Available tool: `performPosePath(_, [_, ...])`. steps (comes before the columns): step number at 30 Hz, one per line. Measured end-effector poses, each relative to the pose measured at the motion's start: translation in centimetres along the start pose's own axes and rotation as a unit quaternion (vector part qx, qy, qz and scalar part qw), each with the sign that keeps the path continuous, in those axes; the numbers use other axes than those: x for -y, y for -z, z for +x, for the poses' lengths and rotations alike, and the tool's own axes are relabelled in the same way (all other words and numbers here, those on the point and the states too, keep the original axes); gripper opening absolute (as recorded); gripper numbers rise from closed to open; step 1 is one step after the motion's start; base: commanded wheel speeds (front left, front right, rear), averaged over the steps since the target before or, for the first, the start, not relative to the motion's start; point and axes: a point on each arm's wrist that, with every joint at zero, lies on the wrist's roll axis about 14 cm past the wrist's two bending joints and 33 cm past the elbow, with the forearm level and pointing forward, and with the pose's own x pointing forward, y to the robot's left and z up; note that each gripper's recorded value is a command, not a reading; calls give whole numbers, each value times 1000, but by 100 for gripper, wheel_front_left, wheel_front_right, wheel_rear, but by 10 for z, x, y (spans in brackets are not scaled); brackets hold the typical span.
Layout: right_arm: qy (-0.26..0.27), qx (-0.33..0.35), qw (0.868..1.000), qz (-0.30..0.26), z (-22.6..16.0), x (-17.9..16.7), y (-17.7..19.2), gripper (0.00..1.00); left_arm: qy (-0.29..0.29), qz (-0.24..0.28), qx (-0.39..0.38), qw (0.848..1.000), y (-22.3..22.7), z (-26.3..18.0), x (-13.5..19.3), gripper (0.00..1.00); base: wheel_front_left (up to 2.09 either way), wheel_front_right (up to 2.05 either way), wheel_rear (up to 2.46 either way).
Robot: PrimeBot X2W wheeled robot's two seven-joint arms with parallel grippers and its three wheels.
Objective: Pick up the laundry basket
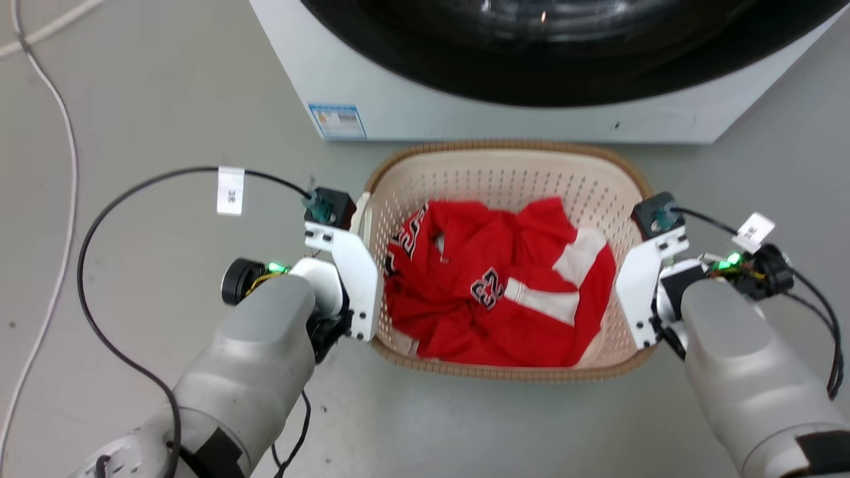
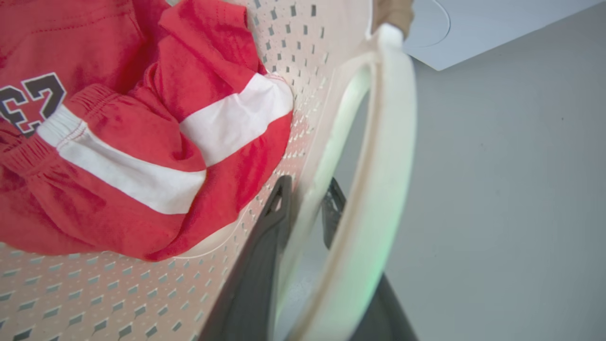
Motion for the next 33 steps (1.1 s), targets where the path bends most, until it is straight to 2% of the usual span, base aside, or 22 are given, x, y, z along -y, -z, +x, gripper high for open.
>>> performPosePath(18, [-14,3,1000,0,-75,-34,11,0,-9,2,-6,1000,21,-74,8,0,0,0,0])
performPosePath(33, [-25,28,999,-3,-103,-54,11,0,-20,2,11,1000,32,-104,8,0,0,0,0])
